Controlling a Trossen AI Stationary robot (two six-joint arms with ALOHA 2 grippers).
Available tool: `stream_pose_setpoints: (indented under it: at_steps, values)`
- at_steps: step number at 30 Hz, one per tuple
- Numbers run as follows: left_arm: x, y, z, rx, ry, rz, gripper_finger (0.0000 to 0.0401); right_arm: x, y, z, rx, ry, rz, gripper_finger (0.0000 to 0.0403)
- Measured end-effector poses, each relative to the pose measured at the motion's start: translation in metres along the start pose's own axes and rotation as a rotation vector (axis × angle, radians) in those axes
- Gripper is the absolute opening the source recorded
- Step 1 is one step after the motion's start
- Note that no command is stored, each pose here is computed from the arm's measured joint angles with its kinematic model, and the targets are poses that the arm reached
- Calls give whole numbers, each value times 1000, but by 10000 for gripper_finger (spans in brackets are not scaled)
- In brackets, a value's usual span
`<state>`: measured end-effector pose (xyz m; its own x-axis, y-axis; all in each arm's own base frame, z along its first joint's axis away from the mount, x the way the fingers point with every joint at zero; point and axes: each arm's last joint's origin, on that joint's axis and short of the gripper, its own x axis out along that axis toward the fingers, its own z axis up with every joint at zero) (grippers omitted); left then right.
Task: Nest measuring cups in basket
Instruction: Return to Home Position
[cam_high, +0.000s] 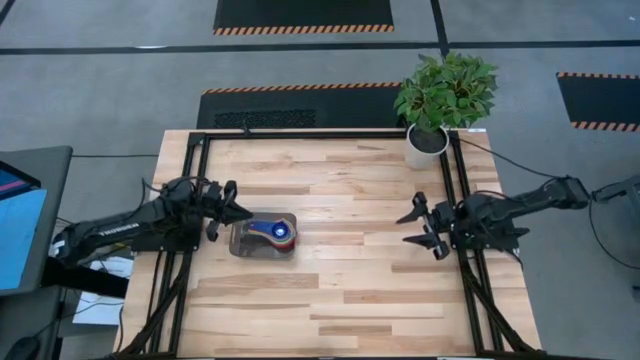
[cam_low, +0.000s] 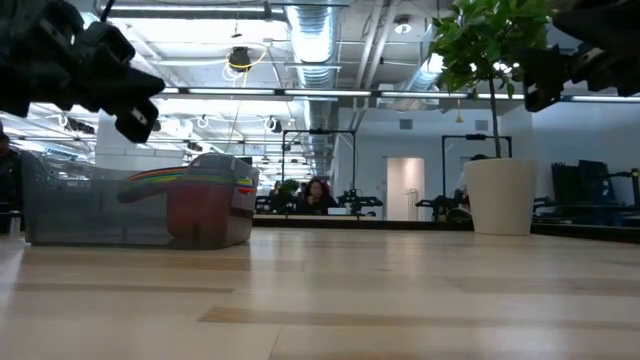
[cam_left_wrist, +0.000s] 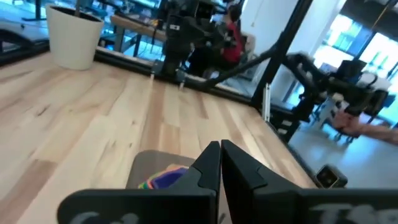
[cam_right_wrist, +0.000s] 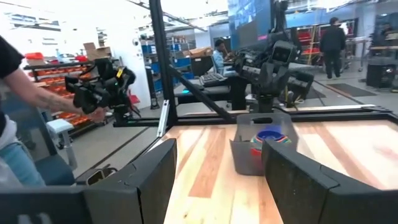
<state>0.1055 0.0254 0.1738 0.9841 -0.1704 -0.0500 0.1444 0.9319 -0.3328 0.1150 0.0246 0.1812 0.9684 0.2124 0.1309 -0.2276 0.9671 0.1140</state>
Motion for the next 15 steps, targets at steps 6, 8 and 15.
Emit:
stream_pose_setpoints:
  at_steps: [6,8,15]
  values:
    - [-2,5,-2,-14,-48,-32,0,-11,-2,0,11,2,-25,258]
    - [-3,7,-3,-23,-35,-32,0,-15,-2,-1,21,10,-33,258]
    - [-7,14,-6,-89,-9,27,0,-22,-4,-2,30,33,-115,258]
